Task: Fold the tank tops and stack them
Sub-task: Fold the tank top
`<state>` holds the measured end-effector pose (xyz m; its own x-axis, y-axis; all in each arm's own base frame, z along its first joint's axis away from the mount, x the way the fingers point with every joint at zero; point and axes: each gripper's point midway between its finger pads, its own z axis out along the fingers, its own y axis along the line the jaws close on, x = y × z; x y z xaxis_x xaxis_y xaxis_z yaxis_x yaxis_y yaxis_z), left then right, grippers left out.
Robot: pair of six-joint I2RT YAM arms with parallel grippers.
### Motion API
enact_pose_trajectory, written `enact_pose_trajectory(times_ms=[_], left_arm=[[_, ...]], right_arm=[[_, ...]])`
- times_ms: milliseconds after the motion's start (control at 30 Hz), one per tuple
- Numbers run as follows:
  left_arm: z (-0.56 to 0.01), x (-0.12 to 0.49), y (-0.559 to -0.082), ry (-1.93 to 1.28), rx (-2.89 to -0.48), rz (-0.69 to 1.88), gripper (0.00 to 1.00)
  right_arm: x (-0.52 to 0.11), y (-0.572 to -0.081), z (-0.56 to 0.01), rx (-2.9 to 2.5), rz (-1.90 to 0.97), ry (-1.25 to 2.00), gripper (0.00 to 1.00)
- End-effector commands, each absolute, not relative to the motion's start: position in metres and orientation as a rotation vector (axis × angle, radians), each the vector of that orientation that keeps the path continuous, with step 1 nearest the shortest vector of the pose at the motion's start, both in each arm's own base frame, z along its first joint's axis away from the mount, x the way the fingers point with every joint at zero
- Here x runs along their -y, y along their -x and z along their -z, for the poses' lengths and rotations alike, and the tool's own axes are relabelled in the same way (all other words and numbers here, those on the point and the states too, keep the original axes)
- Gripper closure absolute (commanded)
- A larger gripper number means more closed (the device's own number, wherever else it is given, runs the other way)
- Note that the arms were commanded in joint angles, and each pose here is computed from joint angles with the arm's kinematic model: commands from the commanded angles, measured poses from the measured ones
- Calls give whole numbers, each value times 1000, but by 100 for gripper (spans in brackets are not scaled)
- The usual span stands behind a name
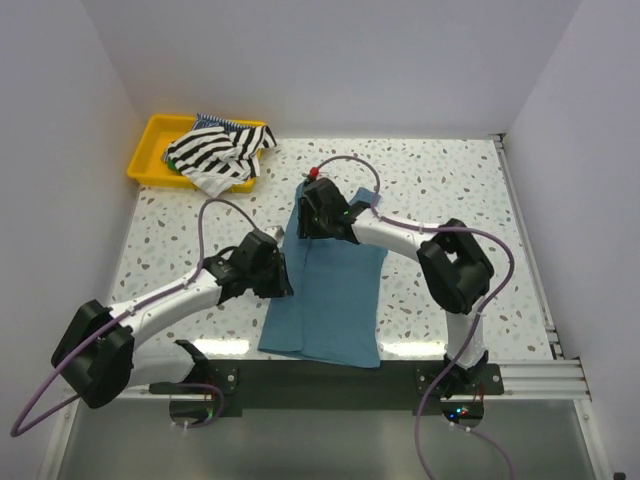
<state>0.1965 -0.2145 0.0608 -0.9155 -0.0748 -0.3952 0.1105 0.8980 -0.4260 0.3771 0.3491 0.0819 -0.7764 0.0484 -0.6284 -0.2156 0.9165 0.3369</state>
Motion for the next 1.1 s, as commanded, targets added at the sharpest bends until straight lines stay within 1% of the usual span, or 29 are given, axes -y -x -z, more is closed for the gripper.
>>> enact_pose_trajectory(times_ms=[0, 133, 233, 333, 467, 533, 633, 733, 767, 867, 1000, 1067], left_arm=[[-89, 199, -218, 45, -2573, 594, 73], [-95, 189, -224, 87, -2548, 593, 72], [-89, 190, -221, 82, -2567, 599, 72], [-76, 189, -214, 91, -2592, 610, 73], [-63, 188, -208, 90, -2618, 608, 73], [-60, 188, -207, 84, -2623, 607, 73], [-55, 188, -206, 71, -2635, 602, 73], [-53, 188, -206, 61, -2642, 603, 73], [-52, 188, -205, 58, -2645, 605, 73], [-49, 189, -205, 53, -2650, 605, 73], [-46, 188, -203, 51, -2657, 607, 73], [-45, 188, -202, 45, -2659, 606, 73]], right_arm=[[-352, -379, -65, -2437, -492, 92, 53], [-345, -381, -55, -2453, -422, 76, 53], [-343, -381, -49, -2468, -392, 69, 57], [-343, -383, -43, -2467, -390, 53, 59], [-346, -387, -38, -2479, -382, 50, 65], [-348, -388, -39, -2474, -392, 42, 65], [-348, -389, -39, -2472, -380, 35, 70], [-346, -389, -43, -2466, -359, 34, 79], [-346, -390, -45, -2458, -347, 32, 85], [-344, -389, -52, -2454, -330, 41, 89], [-343, -388, -58, -2441, -318, 46, 97], [-343, -387, -57, -2446, -312, 49, 98]])
